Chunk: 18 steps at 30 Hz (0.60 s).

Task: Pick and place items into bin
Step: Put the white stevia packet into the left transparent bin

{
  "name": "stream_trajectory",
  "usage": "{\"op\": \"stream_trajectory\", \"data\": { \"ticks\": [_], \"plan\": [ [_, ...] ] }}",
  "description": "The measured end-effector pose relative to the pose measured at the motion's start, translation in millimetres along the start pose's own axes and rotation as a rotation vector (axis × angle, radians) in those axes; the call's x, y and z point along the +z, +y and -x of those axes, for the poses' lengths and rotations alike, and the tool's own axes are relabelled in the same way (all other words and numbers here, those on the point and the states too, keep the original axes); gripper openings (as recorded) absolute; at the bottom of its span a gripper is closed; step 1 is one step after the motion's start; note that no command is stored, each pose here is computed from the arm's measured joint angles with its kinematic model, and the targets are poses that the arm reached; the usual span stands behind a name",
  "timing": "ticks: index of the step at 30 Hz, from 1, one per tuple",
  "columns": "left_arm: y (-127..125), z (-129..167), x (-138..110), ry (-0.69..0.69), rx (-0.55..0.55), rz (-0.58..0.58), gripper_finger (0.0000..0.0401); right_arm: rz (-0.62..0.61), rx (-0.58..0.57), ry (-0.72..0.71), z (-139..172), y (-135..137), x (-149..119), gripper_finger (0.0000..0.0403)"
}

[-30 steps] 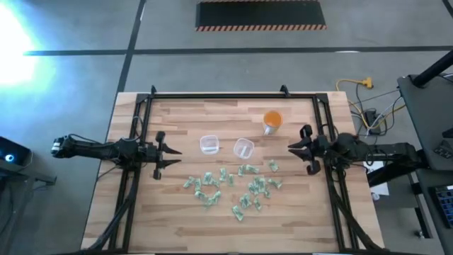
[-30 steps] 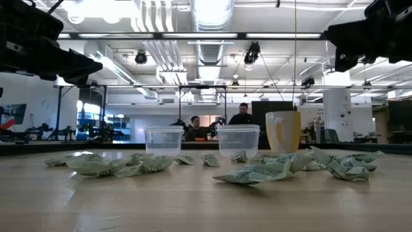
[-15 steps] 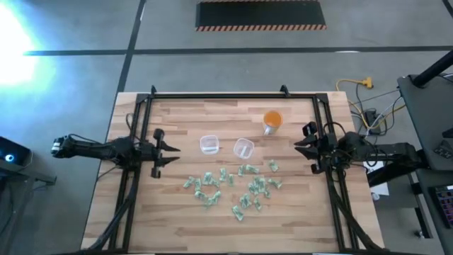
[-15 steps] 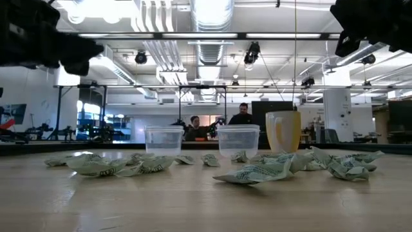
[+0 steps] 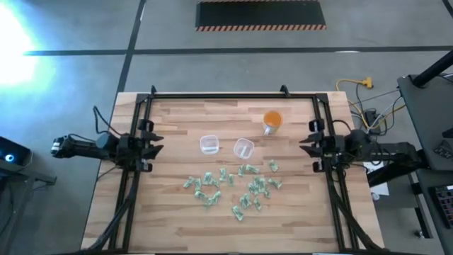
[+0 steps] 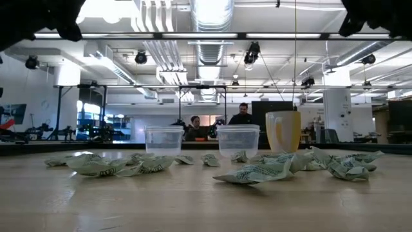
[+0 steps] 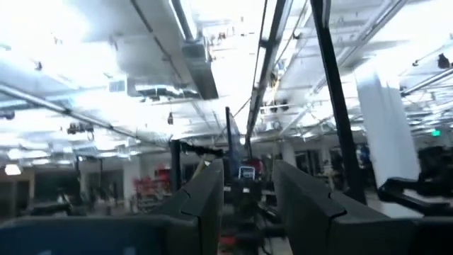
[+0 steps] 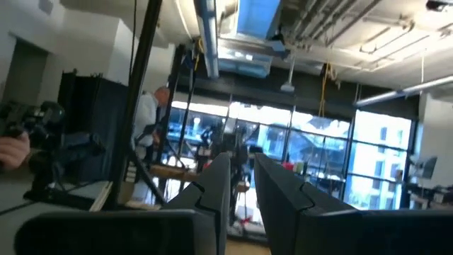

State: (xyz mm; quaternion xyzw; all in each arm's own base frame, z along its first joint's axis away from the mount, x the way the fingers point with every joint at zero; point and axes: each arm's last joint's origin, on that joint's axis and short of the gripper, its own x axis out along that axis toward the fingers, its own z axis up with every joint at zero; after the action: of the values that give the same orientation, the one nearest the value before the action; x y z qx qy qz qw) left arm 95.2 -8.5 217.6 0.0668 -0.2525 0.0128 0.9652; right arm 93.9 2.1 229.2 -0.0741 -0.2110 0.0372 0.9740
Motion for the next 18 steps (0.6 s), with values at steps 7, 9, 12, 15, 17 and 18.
{"op": "stream_trajectory", "data": {
  "ticks": [7, 9, 12, 15, 17, 18],
  "plan": [
    [2.1, -12.3, 18.3, -0.039, 0.000, -0.038, 0.0109, 0.033, 0.002, 0.030, -13.5, -5.1, 27.6, 0.0057],
    [3.6, -17.2, 28.0, -0.094, 0.013, -0.064, 0.0109, 0.036, 0.002, 0.029, -18.0, -6.4, 34.0, 0.0057],
    [5.4, -25.4, 42.7, -0.168, 0.025, -0.094, 0.0109, 0.038, 0.001, 0.023, -25.5, -8.6, 44.7, 0.0057],
    [5.8, -37.0, 53.5, -0.188, 0.009, -0.120, 0.0109, 0.038, 0.003, 0.039, -34.0, -10.6, 52.6, 0.0057],
    [5.2, -46.8, 57.2, -0.165, -0.011, -0.118, 0.0109, 0.035, 0.010, 0.084, -40.3, -11.7, 55.4, 0.0057],
    [4.3, -52.6, 57.3, -0.128, -0.033, -0.121, 0.0109, 0.031, 0.014, 0.111, -43.6, -12.2, 56.1, 0.0057]
  ]
}}
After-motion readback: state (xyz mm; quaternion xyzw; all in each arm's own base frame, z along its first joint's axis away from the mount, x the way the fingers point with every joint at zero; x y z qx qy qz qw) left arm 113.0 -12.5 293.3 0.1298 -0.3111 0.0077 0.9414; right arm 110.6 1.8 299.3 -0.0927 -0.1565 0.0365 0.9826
